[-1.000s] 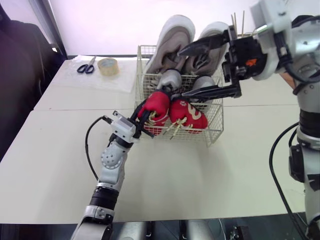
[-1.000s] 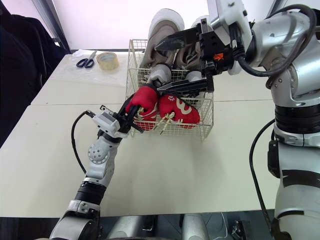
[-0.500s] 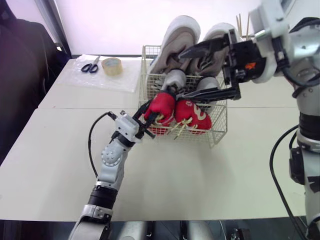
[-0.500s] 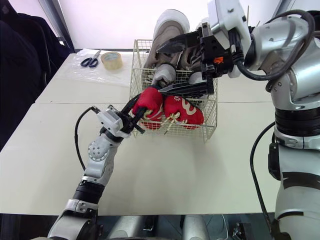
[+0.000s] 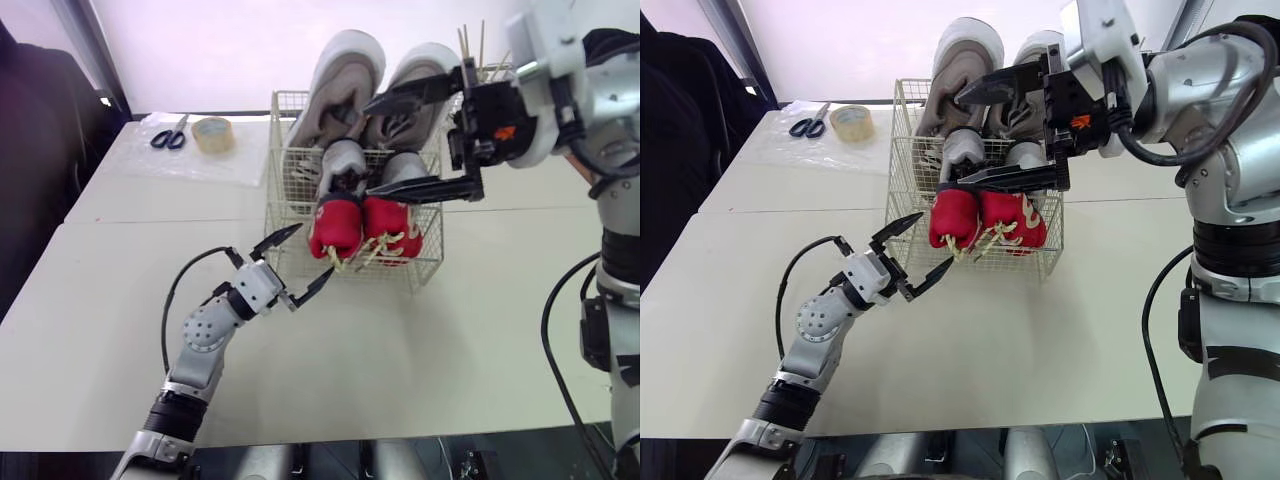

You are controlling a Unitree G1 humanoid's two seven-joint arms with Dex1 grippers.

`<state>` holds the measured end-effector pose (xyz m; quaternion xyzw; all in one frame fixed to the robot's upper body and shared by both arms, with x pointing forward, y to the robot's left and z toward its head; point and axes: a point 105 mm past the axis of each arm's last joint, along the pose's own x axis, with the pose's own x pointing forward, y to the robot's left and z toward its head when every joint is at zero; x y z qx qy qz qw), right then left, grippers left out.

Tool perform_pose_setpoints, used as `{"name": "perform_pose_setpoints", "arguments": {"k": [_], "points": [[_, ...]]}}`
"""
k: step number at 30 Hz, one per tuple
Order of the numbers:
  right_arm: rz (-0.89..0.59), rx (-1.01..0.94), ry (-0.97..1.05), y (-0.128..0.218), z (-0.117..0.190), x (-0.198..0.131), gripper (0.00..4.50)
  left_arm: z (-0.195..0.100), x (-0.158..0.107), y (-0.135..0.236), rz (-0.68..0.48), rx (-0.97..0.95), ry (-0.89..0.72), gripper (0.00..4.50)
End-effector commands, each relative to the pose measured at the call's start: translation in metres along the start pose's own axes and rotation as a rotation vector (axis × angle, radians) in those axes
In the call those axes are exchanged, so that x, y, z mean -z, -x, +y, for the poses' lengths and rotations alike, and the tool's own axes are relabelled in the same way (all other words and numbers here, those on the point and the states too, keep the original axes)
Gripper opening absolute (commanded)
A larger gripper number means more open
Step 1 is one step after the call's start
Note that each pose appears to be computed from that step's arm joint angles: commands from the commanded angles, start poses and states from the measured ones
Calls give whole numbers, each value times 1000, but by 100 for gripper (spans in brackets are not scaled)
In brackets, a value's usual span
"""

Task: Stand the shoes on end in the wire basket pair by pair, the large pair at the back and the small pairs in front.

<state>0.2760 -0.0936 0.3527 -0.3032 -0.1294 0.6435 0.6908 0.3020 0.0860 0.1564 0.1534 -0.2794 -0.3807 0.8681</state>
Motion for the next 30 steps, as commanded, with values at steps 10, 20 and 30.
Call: {"name": "perform_pose_setpoints", "arguments": {"k": [10,20,30], "points": [[6,36,15,10,0,0,450,59,-63,31,-21,-103,99,446],[151,199,-163,50,9,45,450,65,-93,81,344,113,345,446],[334,285,-274,92,18,85,450,94,-110,112,530,92,390,446]]}}
